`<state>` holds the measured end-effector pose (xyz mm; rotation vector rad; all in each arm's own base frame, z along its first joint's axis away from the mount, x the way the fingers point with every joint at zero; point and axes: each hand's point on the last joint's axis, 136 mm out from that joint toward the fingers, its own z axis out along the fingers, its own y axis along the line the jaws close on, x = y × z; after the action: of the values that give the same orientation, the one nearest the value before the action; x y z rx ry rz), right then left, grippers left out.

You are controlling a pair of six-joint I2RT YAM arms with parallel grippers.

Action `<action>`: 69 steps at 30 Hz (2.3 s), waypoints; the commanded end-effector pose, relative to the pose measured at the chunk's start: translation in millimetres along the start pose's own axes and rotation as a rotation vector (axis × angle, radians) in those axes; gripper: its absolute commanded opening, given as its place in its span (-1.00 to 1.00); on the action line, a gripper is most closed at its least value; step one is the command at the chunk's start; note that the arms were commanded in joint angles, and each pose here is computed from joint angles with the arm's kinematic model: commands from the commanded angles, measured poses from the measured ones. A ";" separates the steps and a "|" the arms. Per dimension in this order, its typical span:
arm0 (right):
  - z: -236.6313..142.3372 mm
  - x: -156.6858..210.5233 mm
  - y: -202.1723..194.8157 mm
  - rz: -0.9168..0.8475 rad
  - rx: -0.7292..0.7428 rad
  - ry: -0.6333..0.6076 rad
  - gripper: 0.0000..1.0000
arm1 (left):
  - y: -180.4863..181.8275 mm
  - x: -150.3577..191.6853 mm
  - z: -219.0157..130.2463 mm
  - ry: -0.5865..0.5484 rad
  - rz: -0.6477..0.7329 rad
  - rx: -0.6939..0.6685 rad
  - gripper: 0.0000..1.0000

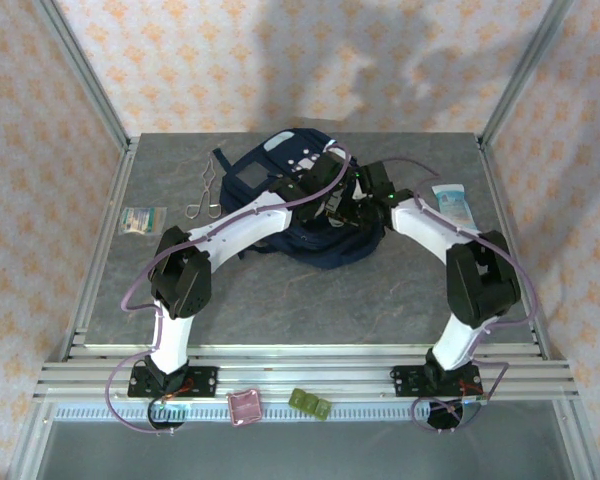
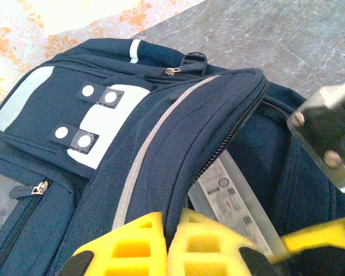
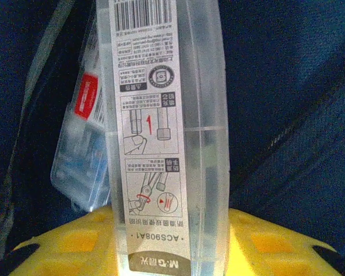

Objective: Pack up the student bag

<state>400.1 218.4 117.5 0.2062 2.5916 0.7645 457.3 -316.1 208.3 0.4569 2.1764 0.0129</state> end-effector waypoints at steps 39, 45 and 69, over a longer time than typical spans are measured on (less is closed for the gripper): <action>-67.8 33.2 -36.9 0.037 -0.018 -0.222 -0.07 | -33.1 -25.1 -22.3 -0.075 -0.182 0.138 -1.00; -79.0 49.0 -51.9 0.076 -0.011 -0.250 -0.08 | -61.1 -13.1 -15.9 -0.045 -0.218 0.183 -0.35; -71.4 61.8 -18.1 0.063 -0.151 -0.208 -0.08 | 75.5 84.5 11.3 0.050 -0.523 0.039 0.31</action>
<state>311.5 181.4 132.1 0.3073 2.3605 0.8816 430.5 -216.7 144.8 -0.0850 2.2979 -0.2743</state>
